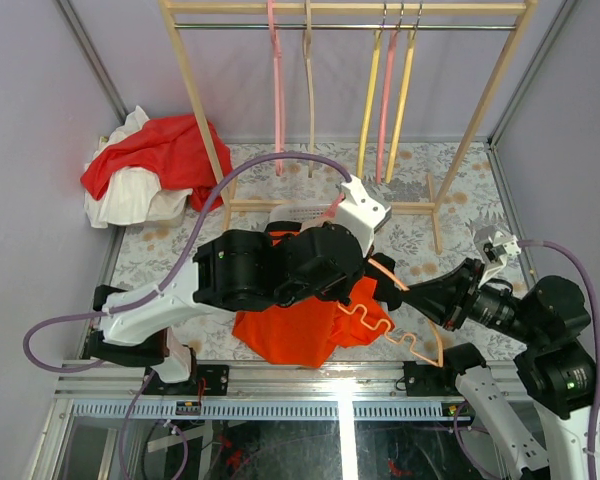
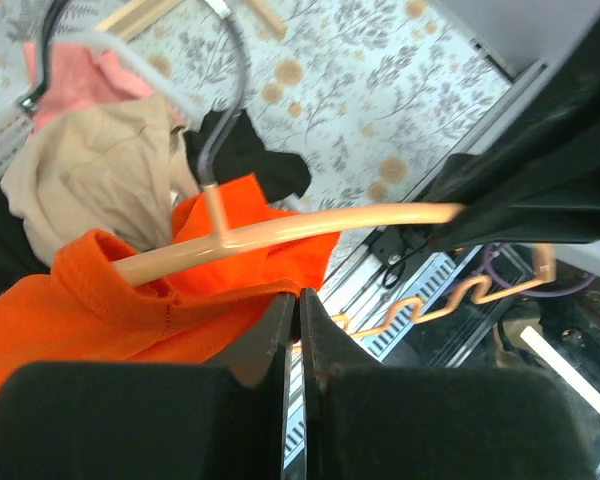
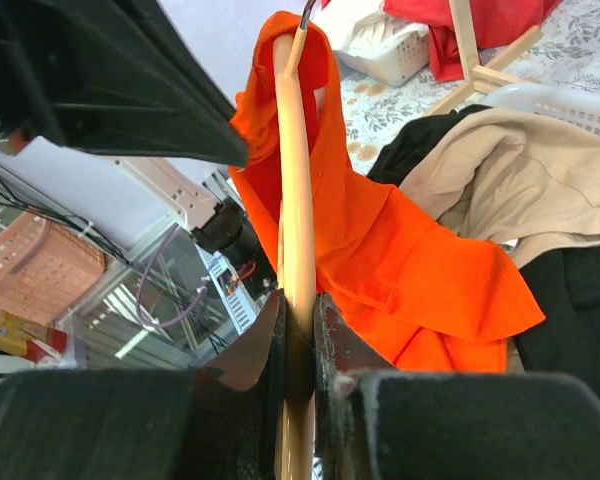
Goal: Place the t-shirt on the hanger
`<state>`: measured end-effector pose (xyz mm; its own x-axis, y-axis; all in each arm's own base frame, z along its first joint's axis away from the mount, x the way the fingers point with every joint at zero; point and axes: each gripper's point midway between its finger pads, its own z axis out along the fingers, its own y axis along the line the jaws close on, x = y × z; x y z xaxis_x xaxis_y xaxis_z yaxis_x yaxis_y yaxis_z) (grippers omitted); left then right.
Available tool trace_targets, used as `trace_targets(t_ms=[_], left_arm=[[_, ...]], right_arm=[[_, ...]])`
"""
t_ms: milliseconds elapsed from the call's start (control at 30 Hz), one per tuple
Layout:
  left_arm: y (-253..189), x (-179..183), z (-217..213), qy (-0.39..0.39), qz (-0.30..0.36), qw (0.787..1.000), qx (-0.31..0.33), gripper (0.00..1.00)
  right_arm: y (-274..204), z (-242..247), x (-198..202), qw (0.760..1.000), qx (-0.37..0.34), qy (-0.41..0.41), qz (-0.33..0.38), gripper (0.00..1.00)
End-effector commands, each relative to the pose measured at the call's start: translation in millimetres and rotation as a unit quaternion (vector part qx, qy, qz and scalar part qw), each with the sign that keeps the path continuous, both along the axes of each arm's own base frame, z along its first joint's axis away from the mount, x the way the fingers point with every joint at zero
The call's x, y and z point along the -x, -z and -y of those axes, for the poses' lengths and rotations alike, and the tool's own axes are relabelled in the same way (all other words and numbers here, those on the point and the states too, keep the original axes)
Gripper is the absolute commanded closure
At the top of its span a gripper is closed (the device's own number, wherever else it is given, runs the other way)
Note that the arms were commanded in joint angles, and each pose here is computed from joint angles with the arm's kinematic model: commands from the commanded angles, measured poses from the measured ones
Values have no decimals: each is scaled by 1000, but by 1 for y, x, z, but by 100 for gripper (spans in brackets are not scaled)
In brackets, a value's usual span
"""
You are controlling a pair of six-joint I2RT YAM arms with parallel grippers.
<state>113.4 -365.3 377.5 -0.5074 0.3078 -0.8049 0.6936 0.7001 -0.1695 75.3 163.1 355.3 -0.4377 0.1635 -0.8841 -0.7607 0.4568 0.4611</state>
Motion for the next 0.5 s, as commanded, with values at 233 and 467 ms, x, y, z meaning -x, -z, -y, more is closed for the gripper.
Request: trace_targets(t_ms=[233,467], left_arm=[[-72,54,29,107,12,988,113,100],[-101,84,10,136,15,976,167,100]], right_arm=[[-76,16,-2,981,-128,80,118,100],[-122,77,66,935,-176,197,238,100]])
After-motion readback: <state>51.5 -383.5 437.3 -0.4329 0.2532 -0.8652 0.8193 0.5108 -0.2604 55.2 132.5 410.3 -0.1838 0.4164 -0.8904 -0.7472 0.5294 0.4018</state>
